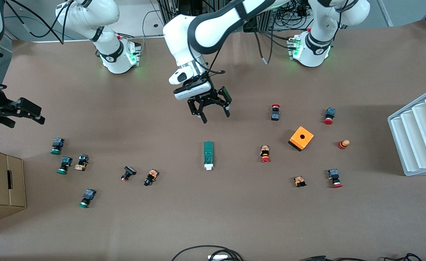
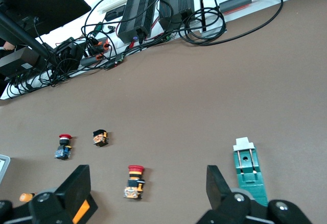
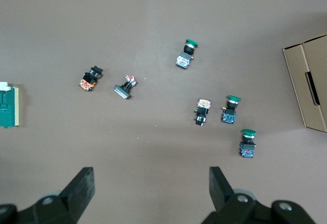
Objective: Close load switch with both arms
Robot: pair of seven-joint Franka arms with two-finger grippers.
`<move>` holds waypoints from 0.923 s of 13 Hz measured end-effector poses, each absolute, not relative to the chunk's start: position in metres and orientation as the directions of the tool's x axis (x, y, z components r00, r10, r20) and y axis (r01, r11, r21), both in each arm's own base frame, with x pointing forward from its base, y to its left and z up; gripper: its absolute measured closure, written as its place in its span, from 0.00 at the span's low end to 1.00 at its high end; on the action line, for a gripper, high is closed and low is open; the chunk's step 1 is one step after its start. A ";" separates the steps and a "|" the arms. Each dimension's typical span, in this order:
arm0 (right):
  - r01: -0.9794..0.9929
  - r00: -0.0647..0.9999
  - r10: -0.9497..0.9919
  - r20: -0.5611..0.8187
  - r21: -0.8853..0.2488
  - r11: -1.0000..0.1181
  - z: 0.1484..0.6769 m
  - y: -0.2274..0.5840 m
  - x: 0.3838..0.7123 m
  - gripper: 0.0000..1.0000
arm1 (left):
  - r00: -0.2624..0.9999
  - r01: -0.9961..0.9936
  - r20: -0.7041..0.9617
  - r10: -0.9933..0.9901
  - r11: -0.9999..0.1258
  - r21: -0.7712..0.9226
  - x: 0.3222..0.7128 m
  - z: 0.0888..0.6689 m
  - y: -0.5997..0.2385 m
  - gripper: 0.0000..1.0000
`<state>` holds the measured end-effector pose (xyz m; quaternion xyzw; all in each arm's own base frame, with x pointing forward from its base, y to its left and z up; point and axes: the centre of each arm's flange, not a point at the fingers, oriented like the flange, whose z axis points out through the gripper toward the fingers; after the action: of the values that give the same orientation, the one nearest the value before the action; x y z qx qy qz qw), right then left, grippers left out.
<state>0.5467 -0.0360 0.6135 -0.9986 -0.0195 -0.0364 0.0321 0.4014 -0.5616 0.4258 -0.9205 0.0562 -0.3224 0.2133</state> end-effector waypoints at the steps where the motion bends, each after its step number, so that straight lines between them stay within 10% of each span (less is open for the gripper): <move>1: 0.041 0.997 0.037 0.074 -0.063 -0.997 0.613 -0.036 0.546 0.00 | 0.798 0.020 0.553 -0.240 -0.906 -0.422 0.407 0.440 -0.554 0.00; 12: 0.043 0.996 0.038 0.076 -0.068 -0.997 0.607 -0.037 0.538 0.00 | 0.884 -0.117 0.396 -0.249 -0.937 -0.330 0.499 0.546 -0.436 0.00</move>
<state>0.5385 -0.0371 0.6074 -0.9985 -0.0203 -0.0371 0.0347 0.4992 -0.4355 0.5462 -0.9588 0.0955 -0.2214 0.1500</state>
